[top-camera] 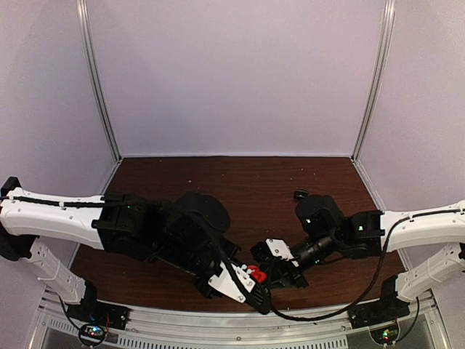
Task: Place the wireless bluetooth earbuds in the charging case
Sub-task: Insert the right earbud into the right side groove of the charging case.
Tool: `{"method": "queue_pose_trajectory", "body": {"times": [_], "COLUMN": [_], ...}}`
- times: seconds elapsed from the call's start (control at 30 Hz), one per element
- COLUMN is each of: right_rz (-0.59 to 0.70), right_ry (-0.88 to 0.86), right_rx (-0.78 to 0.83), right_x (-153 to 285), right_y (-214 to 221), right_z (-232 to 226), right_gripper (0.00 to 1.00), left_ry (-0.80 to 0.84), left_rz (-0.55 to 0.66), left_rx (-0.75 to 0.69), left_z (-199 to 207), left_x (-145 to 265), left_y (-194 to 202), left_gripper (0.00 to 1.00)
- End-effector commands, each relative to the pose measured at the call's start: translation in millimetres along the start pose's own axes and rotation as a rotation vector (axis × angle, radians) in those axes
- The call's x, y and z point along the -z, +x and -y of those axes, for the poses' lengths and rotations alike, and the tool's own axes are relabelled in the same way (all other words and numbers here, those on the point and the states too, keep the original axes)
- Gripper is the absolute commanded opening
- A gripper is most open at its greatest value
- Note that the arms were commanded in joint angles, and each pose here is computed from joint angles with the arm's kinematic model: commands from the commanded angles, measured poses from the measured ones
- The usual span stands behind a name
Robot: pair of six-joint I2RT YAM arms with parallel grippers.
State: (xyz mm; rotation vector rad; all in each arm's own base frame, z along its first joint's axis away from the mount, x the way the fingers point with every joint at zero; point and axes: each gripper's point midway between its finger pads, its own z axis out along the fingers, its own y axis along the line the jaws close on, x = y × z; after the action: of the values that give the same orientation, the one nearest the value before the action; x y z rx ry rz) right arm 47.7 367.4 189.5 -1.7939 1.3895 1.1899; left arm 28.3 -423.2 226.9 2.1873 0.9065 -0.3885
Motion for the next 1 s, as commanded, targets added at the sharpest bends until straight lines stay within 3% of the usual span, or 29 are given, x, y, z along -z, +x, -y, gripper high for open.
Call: {"method": "queue_pose_trajectory", "body": {"times": [0.0, 0.7, 0.97], "right_rz": [0.108, 0.138, 0.145], "right_ry": [0.022, 0.024, 0.034], "right_rx": [0.073, 0.07, 0.062], "right_x": [4.8, 10.7, 8.5], "right_y": [-42.6, -43.7, -37.0], "right_z": [4.8, -0.1, 1.4], "right_gripper": [0.0, 0.0, 0.0], "left_ry": [0.051, -0.006, -0.091], "left_rz": [0.002, -0.05, -0.078], "left_rx": [-0.018, -0.01, -0.009], "left_z": [11.6, 5.2, -11.4], "left_x": [-11.3, -9.0, 4.2], "left_y": [0.1, 7.6, 9.4], "left_gripper": [0.13, 0.23, 0.34]}}
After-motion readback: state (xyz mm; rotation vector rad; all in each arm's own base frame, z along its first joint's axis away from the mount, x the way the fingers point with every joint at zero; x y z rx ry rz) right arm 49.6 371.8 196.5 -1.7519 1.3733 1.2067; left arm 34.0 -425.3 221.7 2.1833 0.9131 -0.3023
